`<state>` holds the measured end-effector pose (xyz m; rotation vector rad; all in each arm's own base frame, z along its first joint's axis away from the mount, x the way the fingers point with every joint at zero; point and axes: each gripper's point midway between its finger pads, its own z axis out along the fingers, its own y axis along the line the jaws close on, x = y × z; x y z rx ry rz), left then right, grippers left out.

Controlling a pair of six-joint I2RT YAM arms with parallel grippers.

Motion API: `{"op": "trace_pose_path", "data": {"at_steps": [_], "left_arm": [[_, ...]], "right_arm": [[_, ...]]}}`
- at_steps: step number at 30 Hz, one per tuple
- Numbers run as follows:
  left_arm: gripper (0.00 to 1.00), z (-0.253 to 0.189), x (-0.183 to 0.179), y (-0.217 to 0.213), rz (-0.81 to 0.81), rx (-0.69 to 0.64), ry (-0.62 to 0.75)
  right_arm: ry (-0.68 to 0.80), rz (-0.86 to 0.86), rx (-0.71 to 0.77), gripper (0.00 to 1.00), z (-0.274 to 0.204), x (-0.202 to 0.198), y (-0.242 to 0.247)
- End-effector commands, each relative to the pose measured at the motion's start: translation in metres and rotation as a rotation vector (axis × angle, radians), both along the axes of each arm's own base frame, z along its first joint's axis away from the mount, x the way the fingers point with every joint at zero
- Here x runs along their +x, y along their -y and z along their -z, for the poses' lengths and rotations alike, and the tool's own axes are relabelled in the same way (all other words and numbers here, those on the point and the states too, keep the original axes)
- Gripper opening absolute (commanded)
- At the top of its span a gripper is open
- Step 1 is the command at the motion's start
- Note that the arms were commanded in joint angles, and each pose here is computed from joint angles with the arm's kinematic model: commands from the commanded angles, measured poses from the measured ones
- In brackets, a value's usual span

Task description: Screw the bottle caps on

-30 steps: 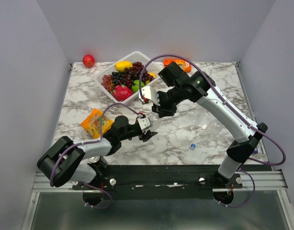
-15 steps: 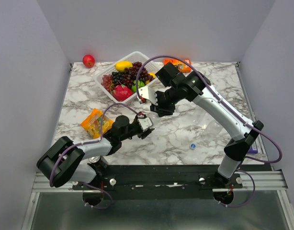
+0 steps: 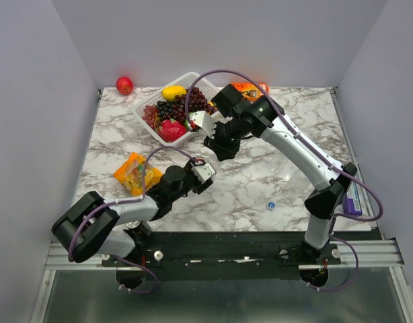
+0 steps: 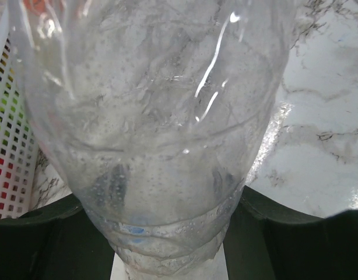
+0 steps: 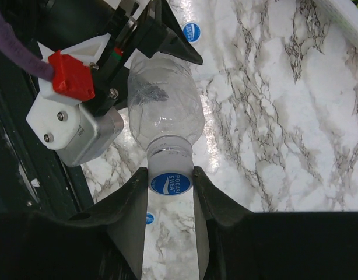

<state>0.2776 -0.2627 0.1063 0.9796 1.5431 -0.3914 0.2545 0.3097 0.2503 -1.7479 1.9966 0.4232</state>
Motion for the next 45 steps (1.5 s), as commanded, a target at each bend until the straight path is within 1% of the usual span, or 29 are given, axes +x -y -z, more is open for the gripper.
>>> {"op": "trace_pose_path", "data": {"at_steps": [1, 3, 10, 14, 15, 20, 22, 24, 26, 27, 29, 30, 31, 32, 36, 38, 40, 41, 42, 43, 44, 45], "left_arm": [[0.0, -0.098, 0.034, -0.005, -0.172, -0.197, 0.272], [0.0, -0.094, 0.036, -0.007, -0.187, -0.172, 0.276], [0.0, -0.072, 0.037, -0.011, -0.202, -0.096, 0.23], [0.0, -0.062, 0.033, -0.007, -0.172, -0.078, 0.199], [0.0, -0.057, 0.031, -0.005, -0.154, -0.067, 0.183], [0.0, -0.041, 0.027, -0.001, -0.121, -0.028, 0.138], [0.0, -0.035, 0.028, -0.004, -0.136, -0.011, 0.116], [0.0, -0.031, 0.028, -0.004, -0.141, 0.005, 0.102], [0.0, -0.028, 0.027, -0.004, -0.135, 0.01, 0.094], [0.0, -0.027, 0.026, -0.004, -0.131, 0.012, 0.09], [0.0, -0.024, 0.026, -0.003, -0.132, 0.009, 0.07], [0.0, -0.022, 0.024, -0.003, -0.128, 0.013, 0.059], [0.0, -0.02, 0.024, -0.002, -0.127, 0.015, 0.053], [0.0, -0.019, 0.023, -0.002, -0.125, 0.015, 0.044], [0.0, -0.008, 0.015, 0.004, -0.075, 0.025, -0.011], [0.0, -0.008, 0.014, 0.005, -0.071, 0.02, -0.021], [0.0, -0.004, 0.004, 0.013, 0.003, 0.024, -0.054], [0.0, -0.006, 0.003, 0.016, 0.023, 0.018, -0.06], [0.0, -0.001, -0.001, 0.017, 0.048, 0.028, -0.089], [0.0, -0.003, -0.012, 0.024, 0.13, 0.013, -0.112], [0.0, -0.006, -0.018, 0.028, 0.176, 0.003, -0.121], [0.0, -0.003, -0.023, 0.026, 0.209, 0.011, -0.148]], "right_arm": [[-0.235, 0.102, -0.161, 0.25, 0.036, -0.031, 0.018], [-0.27, 0.137, -0.154, 0.24, 0.041, -0.027, 0.015], [-0.286, 0.181, -0.141, 0.21, 0.043, -0.016, 0.013], [-0.255, 0.169, -0.14, 0.22, 0.041, -0.01, 0.013], [-0.233, 0.174, -0.144, 0.25, 0.04, -0.006, 0.014], [-0.142, 0.179, -0.13, 0.27, 0.024, 0.009, 0.015], [-0.123, 0.178, -0.118, 0.32, 0.017, 0.011, 0.014], [-0.12, 0.18, -0.116, 0.41, 0.016, 0.011, 0.015], [-0.117, 0.183, -0.12, 0.45, 0.017, 0.011, 0.016], [-0.108, 0.184, -0.119, 0.5, 0.016, 0.013, 0.016], [-0.089, 0.187, -0.111, 0.53, 0.012, 0.016, 0.015], [-0.078, 0.188, -0.104, 0.59, 0.009, 0.017, 0.014], [-0.064, 0.194, -0.101, 0.62, 0.006, 0.02, 0.014], [-0.035, 0.191, -0.071, 0.64, -0.008, 0.023, 0.012], [0.013, 0.169, -0.031, 0.73, -0.03, 0.024, 0.012], [0.034, 0.149, -0.002, 0.75, -0.04, 0.02, 0.015], [0.021, 0.127, -0.005, 0.76, -0.036, 0.014, 0.018], [0.051, 0.082, 0.016, 0.76, -0.046, 0.008, 0.022], [0.042, 0.054, 0.0, 0.75, -0.039, 0.004, 0.026], [0.043, 0.01, 0.015, 0.74, -0.039, -0.002, 0.027], [0.131, -0.087, 0.056, 0.74, -0.056, -0.007, 0.034], [0.17, -0.125, 0.08, 0.74, -0.061, -0.009, 0.039]]}}
